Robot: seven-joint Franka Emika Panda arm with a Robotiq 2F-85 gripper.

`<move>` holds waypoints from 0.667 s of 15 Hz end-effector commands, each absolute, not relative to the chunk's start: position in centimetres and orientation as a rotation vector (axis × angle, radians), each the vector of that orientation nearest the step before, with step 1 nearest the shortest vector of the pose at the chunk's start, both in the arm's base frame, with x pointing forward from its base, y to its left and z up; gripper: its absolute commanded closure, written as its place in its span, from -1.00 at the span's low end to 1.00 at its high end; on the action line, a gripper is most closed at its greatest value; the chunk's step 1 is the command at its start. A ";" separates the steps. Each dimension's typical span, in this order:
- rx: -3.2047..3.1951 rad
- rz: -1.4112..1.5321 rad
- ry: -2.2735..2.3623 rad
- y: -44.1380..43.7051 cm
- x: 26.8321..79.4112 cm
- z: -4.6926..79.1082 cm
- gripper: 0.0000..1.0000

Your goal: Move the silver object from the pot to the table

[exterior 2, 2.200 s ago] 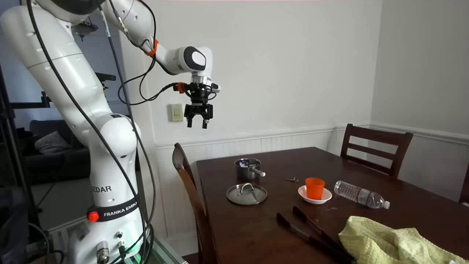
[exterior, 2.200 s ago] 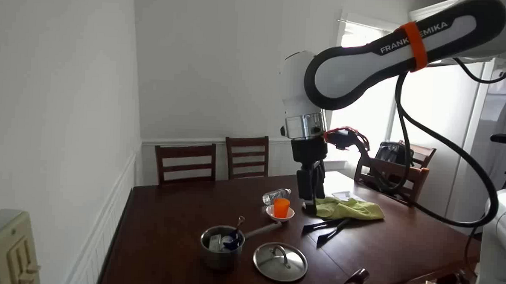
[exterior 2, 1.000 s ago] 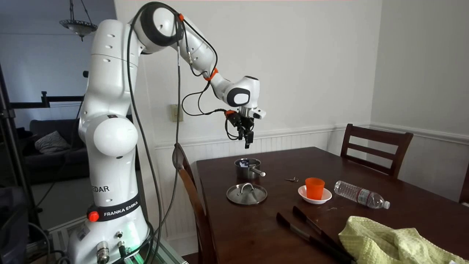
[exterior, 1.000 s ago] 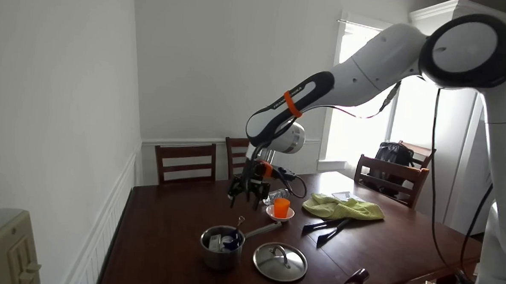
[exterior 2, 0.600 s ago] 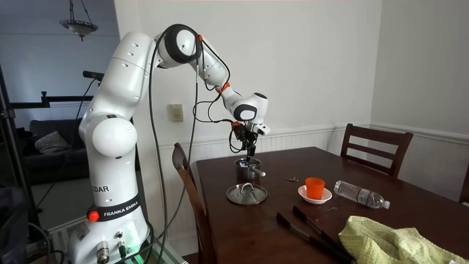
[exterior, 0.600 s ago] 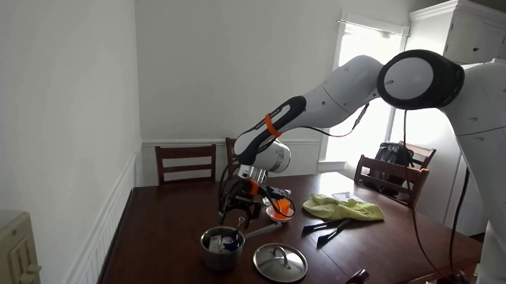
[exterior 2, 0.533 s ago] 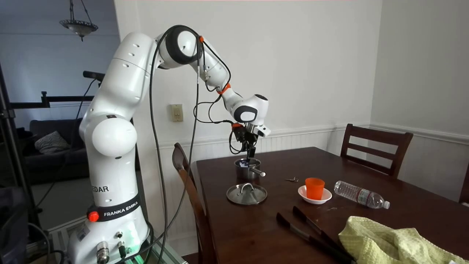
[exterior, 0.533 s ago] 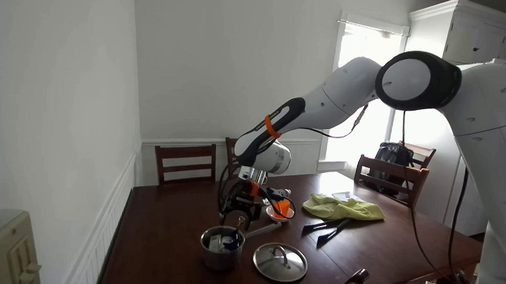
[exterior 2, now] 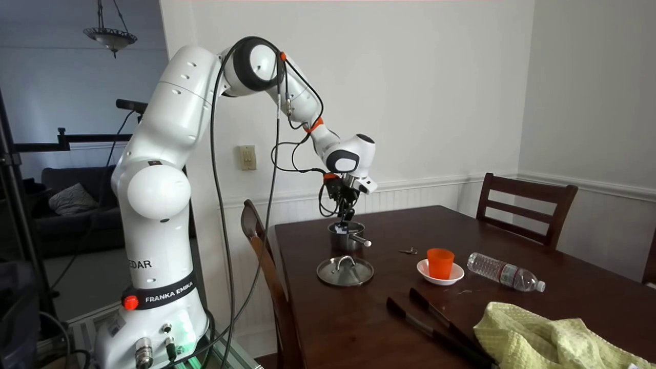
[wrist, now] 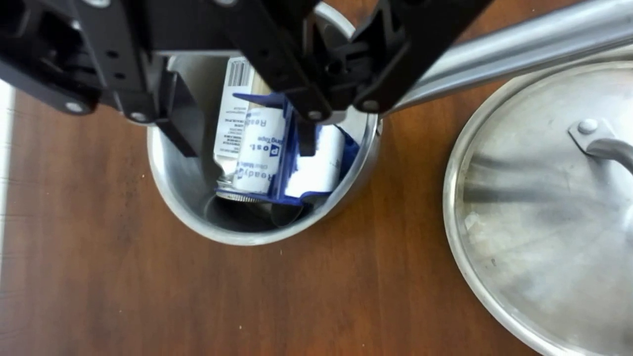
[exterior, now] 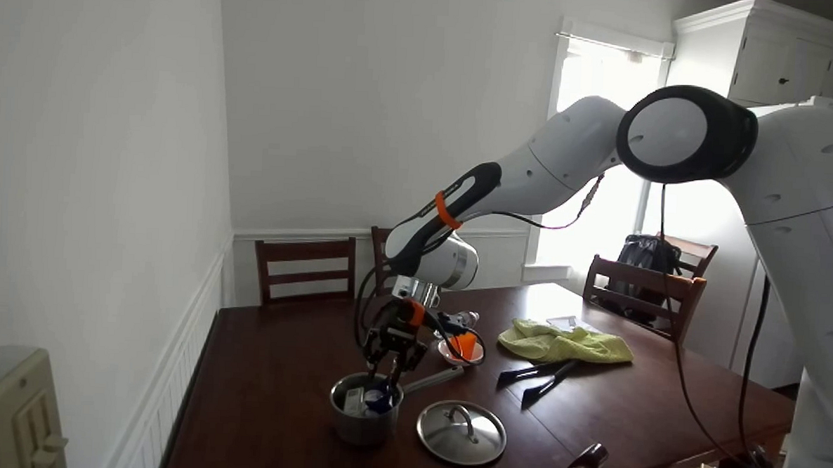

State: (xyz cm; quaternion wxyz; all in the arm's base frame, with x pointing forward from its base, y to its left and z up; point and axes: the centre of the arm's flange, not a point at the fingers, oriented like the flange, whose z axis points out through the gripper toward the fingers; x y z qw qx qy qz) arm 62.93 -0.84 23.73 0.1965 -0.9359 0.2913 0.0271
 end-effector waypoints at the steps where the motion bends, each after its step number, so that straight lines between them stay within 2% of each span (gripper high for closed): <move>1: -2.590 0.080 0.845 -0.9 62.9 23.3 0.53; 4: -2.591 0.083 0.846 -1.0 62.8 23.3 0.94; 5: -2.597 0.081 0.842 -0.9 62.7 23.4 0.99; 7: -2.591 0.098 0.827 -0.7 62.5 23.6 1.00; 10: -2.593 0.078 0.677 0.8 60.4 28.4 0.97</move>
